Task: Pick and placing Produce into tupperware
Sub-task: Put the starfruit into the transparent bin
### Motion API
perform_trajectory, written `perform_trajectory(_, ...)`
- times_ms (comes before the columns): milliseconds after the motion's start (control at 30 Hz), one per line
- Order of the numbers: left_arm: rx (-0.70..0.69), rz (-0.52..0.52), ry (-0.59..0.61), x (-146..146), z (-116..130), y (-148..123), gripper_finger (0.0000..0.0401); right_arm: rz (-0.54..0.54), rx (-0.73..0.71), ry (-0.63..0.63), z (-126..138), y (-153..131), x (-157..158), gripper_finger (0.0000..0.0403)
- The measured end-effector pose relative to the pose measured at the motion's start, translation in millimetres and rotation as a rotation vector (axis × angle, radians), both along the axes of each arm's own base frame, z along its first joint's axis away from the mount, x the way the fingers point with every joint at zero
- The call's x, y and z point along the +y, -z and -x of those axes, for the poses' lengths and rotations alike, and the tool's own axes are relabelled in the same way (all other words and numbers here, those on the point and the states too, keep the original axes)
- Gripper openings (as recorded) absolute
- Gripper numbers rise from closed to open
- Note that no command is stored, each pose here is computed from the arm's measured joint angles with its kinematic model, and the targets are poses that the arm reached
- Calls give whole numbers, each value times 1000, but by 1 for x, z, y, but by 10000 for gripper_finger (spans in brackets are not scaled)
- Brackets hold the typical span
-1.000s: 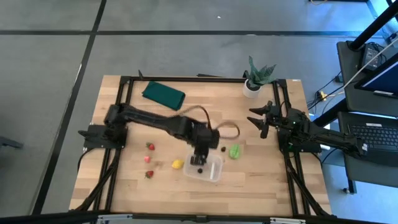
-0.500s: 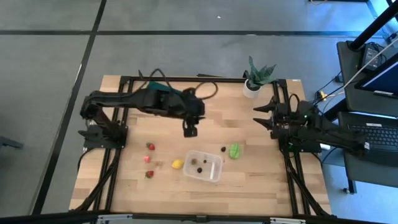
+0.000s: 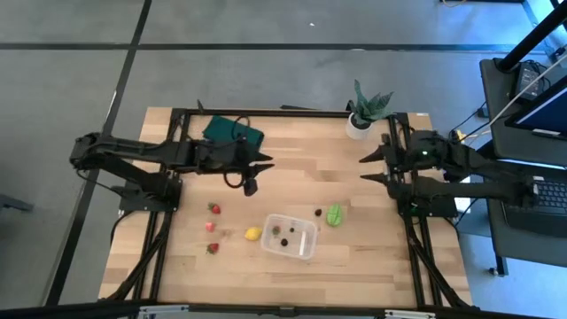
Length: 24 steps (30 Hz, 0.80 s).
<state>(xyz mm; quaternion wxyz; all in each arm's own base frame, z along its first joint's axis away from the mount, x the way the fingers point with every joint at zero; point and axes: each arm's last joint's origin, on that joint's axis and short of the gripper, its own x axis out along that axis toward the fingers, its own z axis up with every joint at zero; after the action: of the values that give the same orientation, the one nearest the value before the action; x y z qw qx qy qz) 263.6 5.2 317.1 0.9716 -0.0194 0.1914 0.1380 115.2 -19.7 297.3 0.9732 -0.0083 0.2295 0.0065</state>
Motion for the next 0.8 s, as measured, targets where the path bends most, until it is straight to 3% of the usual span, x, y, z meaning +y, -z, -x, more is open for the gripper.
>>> perform_trajectory(200, -44, 30, -51, 1, 21, 27, 74, -7, 78, -52, -27, -9, 1, 234)
perform_trajectory(367, -160, 1, -73, 1, 27, 44, 65, 26, 103, -117, -47, -14, 4, 234)
perform_trajectory(533, -183, 0, -82, 1, 32, 64, 57, 41, 114, -160, -63, -12, 8, 235)
perform_trajectory(800, -182, -13, -102, 1, 34, 71, 43, 22, 170, -130, -76, -2, 7, 260)
